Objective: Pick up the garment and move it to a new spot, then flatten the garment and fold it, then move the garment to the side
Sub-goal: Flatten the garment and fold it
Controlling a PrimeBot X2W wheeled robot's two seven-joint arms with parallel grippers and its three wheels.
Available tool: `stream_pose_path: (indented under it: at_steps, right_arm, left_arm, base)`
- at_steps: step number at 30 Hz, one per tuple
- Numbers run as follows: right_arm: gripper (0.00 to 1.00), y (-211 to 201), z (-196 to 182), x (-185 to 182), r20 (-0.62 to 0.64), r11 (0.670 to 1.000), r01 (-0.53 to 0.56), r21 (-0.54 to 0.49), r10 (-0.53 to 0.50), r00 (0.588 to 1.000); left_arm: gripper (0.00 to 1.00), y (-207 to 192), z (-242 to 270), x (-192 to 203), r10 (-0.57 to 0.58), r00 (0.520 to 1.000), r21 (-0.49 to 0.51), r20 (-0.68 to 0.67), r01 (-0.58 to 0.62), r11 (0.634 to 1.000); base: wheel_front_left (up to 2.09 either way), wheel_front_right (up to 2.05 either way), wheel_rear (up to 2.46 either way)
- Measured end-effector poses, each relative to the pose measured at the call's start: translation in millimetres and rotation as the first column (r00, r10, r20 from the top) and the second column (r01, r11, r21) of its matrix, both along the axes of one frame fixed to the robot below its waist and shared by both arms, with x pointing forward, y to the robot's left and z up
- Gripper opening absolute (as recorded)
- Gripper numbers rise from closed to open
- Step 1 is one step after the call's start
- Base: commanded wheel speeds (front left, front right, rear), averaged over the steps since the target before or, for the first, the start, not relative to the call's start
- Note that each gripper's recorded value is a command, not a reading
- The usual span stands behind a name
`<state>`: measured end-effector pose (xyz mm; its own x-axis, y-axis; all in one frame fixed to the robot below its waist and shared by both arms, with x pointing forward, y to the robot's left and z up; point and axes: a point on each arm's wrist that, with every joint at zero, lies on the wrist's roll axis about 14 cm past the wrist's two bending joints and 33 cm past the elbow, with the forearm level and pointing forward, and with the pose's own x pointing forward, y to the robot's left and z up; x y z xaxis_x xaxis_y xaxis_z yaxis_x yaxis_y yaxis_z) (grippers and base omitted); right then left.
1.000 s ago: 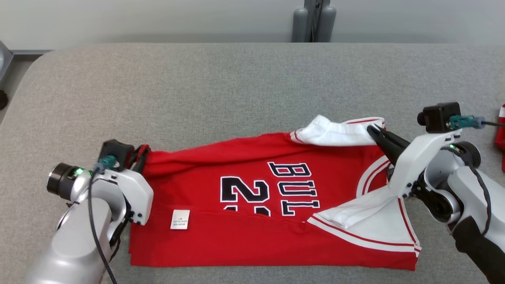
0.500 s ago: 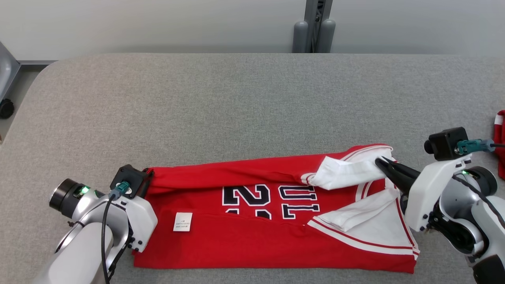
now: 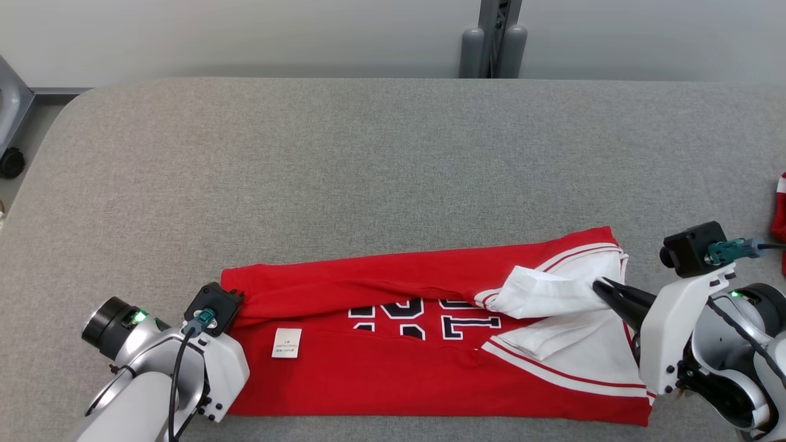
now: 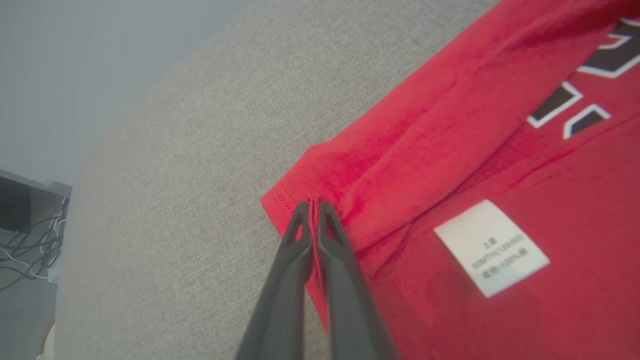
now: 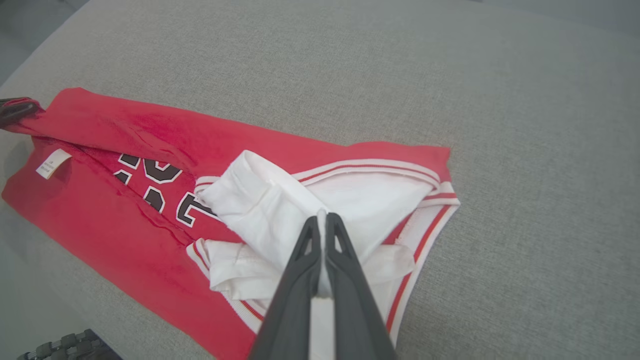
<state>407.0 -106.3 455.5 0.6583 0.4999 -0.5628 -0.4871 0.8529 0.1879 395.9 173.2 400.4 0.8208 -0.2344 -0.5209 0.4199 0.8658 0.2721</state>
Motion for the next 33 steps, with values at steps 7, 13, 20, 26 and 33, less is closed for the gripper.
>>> stream_pose_path:
  at_steps: [7, 13, 20, 26, 33]
  right_arm:
    - [0.0, -10, -8, -5, -0.028, 0.999, 0.021, -0.047, -0.022, 0.999]
    - [0.0, -18, -13, -6, -0.043, 0.996, 0.041, -0.078, -0.045, 0.998]
    - [0.0, -16, -16, -12, -0.073, 0.996, 0.027, -0.084, -0.033, 0.997]
    - [0.0, -8, -17, -19, -0.106, 0.996, -0.008, -0.087, -0.001, 0.994]
    - [0.0, -14, -20, -25, -0.122, 0.993, -0.017, -0.121, 0.003, 0.993]
  left_arm:
    - [0.0, 1, -6, -6, -0.004, 1.0, 0.012, -0.024, 0.004, 1.0]
    - [0.0, 2, -7, -6, -0.005, 1.0, 0.02, -0.029, 0.005, 1.0]
    - [0.0, -3, -8, -10, -0.031, 0.999, 0.031, -0.037, 0.032, 0.999]
    - [0.0, -3, -8, -11, -0.041, 0.998, 0.044, -0.04, 0.042, 0.998]
    - [0.0, -5, -8, -17, -0.059, 0.997, 0.055, -0.049, 0.061, 0.997]
  base:
    - [0.0, 0.0, 0.0]
    - [0.0, 0.0, 0.0]
    - [0.0, 0.0, 0.0]
    - [0.0, 0.0, 0.0]
    - [0.0, 0.0, 0.0]
